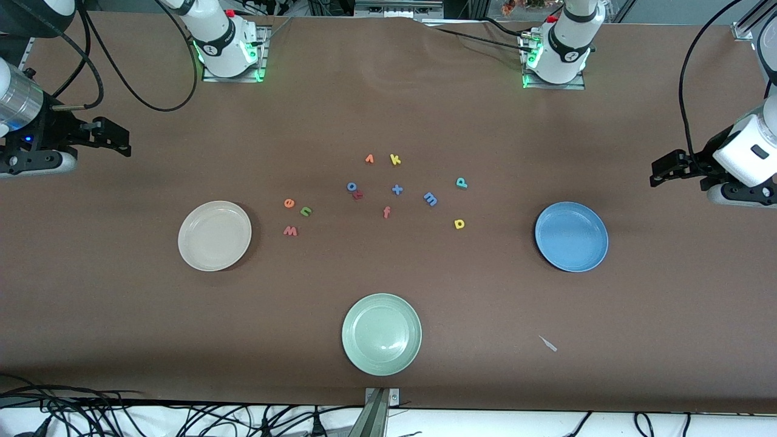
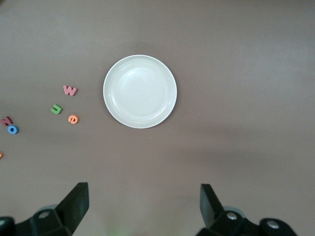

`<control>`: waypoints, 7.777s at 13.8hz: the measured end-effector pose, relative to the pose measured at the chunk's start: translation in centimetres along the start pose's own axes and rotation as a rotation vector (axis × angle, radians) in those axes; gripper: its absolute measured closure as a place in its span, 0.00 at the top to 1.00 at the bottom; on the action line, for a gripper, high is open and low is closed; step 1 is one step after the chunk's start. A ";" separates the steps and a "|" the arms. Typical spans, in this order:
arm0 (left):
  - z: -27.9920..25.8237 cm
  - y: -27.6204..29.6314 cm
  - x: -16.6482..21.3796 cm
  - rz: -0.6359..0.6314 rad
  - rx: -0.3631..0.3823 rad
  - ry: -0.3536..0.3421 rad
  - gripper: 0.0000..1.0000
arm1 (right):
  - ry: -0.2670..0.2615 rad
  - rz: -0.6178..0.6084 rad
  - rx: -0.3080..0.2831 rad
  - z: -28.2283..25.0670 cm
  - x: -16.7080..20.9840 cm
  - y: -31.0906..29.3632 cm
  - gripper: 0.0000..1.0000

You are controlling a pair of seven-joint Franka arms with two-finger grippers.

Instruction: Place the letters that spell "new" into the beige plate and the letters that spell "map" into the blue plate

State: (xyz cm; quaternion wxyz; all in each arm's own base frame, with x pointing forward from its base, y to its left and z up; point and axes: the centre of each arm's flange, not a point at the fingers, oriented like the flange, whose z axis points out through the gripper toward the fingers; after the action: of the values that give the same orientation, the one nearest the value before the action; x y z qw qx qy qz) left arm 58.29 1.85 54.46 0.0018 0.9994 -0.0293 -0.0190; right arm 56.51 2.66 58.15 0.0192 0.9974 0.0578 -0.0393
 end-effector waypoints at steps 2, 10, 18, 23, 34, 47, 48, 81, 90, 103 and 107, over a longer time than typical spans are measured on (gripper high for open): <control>0.0 0.0 0.0 0.000 0.000 0.000 1.00 | 0.000 0.000 0.000 0.0 0.0 0.0 1.00; 0.0 0.0 0.0 0.000 0.000 0.000 1.00 | 0.000 0.000 0.000 0.0 0.0 0.0 1.00; 0.0 0.0 0.0 0.000 0.000 0.000 1.00 | -0.002 0.000 0.000 0.1 0.0 0.0 1.00; 0.0 0.0 0.0 0.000 0.000 0.000 1.00 | -0.004 0.000 0.000 0.3 0.0 0.0 1.00; 0.1 0.0 0.0 0.000 0.000 -0.002 1.00 | -0.005 0.000 0.002 0.4 0.0 0.0 1.00; 4.5 -0.7 2.6 -0.007 -0.036 -0.051 1.00 | 0.000 -0.017 0.062 1.1 0.2 -1.7 1.00; 4.7 -0.2 3.1 0.002 -0.041 -0.050 1.00 | -0.002 -0.023 0.063 1.3 0.4 -2.2 1.00; 34.7 33.4 1.1 -0.170 -0.074 -0.021 1.00 | 0.072 0.382 0.139 36.3 -1.4 -22.4 1.00; 37.5 35.1 -1.0 -0.126 -0.007 -0.090 0.75 | 0.094 0.353 0.125 39.8 -1.1 -21.9 0.95; 37.4 35.2 -0.8 -0.110 0.009 -0.085 0.30 | 0.092 0.353 0.118 40.2 -1.1 -21.5 0.44; 37.4 35.1 -0.8 -0.100 0.022 -0.086 0.28 | 0.093 0.354 0.117 40.1 -1.1 -21.4 0.33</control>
State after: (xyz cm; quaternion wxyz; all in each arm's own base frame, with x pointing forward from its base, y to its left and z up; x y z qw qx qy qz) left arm 54.06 -33.25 17.27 -0.0116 0.9978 0.0205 -0.0617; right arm 49.90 22.09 17.52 -0.0348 0.9921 -0.1203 0.0075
